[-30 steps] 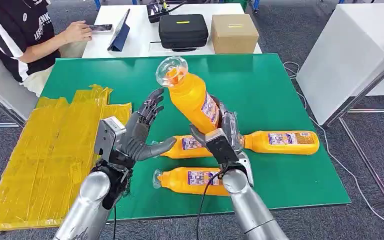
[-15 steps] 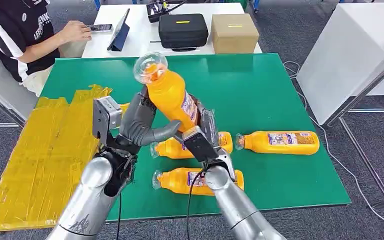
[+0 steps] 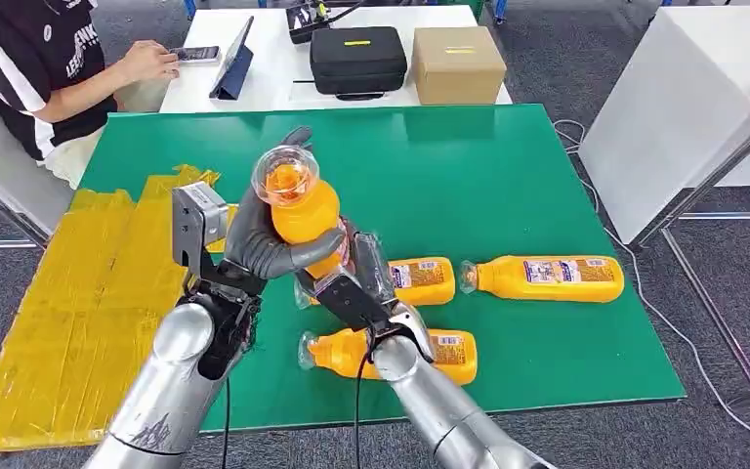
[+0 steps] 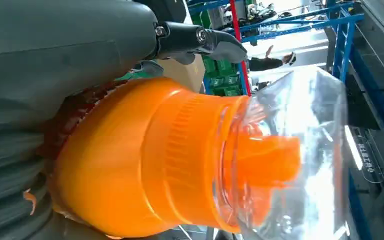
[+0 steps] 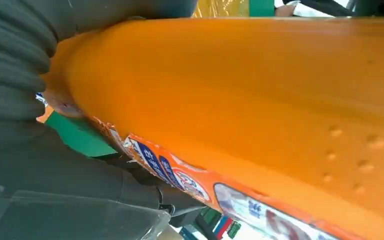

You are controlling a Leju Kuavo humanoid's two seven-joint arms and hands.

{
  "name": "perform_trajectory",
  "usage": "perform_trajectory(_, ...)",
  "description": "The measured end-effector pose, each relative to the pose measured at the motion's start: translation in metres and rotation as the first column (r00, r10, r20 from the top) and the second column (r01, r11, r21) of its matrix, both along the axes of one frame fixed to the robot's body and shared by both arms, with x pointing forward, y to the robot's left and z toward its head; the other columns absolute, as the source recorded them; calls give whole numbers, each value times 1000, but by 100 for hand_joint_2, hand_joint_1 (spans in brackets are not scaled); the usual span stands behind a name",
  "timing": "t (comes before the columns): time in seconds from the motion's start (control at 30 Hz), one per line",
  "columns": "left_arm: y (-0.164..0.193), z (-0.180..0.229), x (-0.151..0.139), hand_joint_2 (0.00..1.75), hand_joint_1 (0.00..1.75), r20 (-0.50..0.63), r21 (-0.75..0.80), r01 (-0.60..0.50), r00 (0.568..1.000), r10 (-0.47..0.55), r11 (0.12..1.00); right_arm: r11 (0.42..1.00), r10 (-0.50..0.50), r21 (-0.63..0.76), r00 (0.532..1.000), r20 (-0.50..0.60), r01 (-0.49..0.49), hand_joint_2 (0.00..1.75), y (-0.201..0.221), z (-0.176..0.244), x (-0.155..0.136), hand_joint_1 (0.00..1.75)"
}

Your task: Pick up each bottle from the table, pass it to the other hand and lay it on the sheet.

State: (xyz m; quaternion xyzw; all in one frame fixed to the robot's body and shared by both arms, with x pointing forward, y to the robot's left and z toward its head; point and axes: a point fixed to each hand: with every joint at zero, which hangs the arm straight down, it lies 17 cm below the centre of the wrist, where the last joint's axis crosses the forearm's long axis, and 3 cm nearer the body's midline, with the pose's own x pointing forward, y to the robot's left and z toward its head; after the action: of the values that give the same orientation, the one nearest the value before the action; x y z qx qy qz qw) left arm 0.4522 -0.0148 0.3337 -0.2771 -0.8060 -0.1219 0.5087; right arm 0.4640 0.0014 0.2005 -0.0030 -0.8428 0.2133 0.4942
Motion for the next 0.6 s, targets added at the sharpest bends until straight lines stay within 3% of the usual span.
perform_trajectory(0.6,8,-15,7,175,0,-29,0,-26,999,26,1000,995,8,-99,1000,8,-7,175,11,-17,2,175)
